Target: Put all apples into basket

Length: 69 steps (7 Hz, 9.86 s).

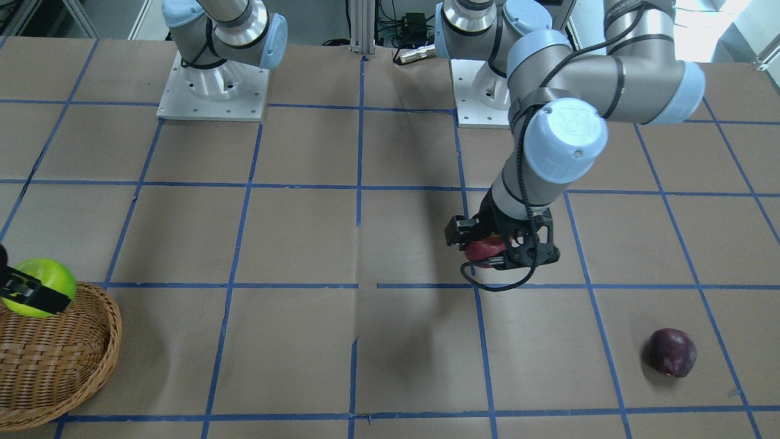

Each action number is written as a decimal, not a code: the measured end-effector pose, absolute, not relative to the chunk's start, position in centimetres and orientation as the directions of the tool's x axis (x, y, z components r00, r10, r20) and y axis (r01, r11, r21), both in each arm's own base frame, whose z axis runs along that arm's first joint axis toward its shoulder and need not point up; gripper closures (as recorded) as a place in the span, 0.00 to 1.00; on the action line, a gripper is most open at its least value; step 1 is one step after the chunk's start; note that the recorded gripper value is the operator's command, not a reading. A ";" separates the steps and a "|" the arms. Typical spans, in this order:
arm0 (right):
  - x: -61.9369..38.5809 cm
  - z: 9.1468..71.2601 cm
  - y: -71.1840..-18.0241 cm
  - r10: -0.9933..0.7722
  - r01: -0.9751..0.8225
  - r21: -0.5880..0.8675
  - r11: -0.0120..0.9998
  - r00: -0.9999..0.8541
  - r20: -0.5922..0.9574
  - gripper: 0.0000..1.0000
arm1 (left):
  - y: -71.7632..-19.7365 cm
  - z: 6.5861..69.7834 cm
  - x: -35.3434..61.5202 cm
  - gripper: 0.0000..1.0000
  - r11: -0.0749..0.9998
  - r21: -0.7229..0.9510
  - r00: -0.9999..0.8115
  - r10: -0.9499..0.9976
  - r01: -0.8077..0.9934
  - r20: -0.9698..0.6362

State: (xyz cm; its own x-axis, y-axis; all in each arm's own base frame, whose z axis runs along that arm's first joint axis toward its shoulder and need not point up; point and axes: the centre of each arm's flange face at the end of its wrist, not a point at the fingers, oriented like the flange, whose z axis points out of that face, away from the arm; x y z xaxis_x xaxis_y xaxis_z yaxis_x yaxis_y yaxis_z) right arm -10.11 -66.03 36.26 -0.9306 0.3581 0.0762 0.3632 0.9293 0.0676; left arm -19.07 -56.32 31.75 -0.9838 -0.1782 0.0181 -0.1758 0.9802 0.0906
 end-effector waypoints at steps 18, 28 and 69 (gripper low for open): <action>-2.2 32.9 -69.0 0.036 0.040 0.061 0.997 -0.997 0.072 0.00 | -64.9 35.7 -1.1 0.00 0.978 0.198 -0.993 -0.078 -0.059 0.088; 36.2 25.4 -58.7 0.260 0.246 0.251 0.936 -0.965 -0.021 0.00 | -71.0 20.8 17.5 0.00 0.905 0.174 -0.899 0.413 0.388 -0.145; -17.5 26.1 -67.7 0.061 0.079 0.234 0.969 -0.994 0.086 0.00 | -48.8 47.7 -14.5 0.00 0.996 -0.061 -0.998 0.064 0.063 0.013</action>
State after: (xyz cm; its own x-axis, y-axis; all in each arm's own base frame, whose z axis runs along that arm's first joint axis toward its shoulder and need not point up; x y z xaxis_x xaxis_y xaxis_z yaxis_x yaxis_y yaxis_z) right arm -17.53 -67.72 26.15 -0.9944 0.0606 0.0864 0.0793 0.9691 0.2335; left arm -14.53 -48.76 47.73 -0.9979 0.0642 0.0125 0.0633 0.9961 -0.0607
